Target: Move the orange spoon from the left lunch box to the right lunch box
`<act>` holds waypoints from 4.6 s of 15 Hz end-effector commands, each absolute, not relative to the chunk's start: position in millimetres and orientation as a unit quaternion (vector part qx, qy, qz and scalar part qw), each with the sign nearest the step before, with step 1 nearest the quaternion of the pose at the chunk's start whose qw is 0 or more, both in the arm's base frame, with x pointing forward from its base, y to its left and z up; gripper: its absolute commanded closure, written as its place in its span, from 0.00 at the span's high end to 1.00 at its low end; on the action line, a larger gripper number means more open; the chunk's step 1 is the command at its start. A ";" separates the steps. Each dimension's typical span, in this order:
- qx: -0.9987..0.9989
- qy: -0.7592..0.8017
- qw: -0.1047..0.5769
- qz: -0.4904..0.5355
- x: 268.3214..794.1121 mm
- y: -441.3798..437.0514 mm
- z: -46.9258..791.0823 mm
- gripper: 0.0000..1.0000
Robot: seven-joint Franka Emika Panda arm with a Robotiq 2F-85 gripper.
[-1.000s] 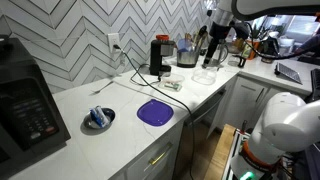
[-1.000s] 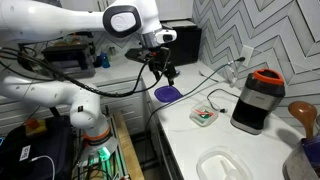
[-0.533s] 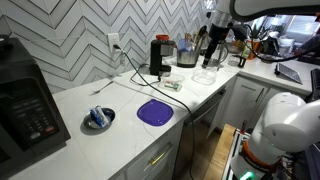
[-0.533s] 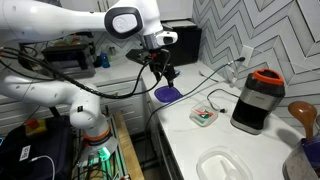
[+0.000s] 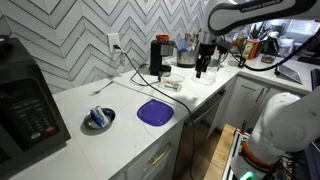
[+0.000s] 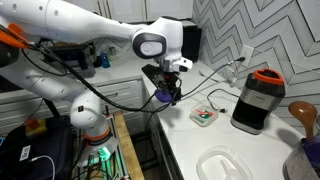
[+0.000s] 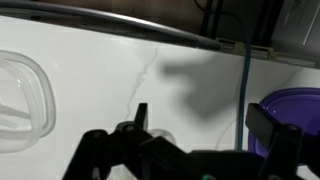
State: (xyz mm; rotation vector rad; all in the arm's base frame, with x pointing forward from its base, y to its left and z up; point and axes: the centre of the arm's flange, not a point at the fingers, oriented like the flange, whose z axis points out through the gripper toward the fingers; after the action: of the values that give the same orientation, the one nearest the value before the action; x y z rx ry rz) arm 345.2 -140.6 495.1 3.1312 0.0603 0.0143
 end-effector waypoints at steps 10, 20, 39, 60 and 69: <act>0.990 -0.124 0.061 -0.010 448.1 -171.5 438.5 1.00; 0.988 -0.145 0.043 -0.022 462.8 -167.5 411.6 0.38; 0.991 -0.131 0.006 0.021 483.3 -169.5 406.2 0.00; 0.992 -0.111 -0.043 0.048 445.4 -169.5 489.7 0.80; 0.986 -0.144 -0.020 0.078 476.0 -180.6 479.7 1.00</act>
State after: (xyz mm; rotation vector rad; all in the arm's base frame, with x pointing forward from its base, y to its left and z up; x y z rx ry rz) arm 457.7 -168.9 489.1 3.1512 -0.3779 0.2157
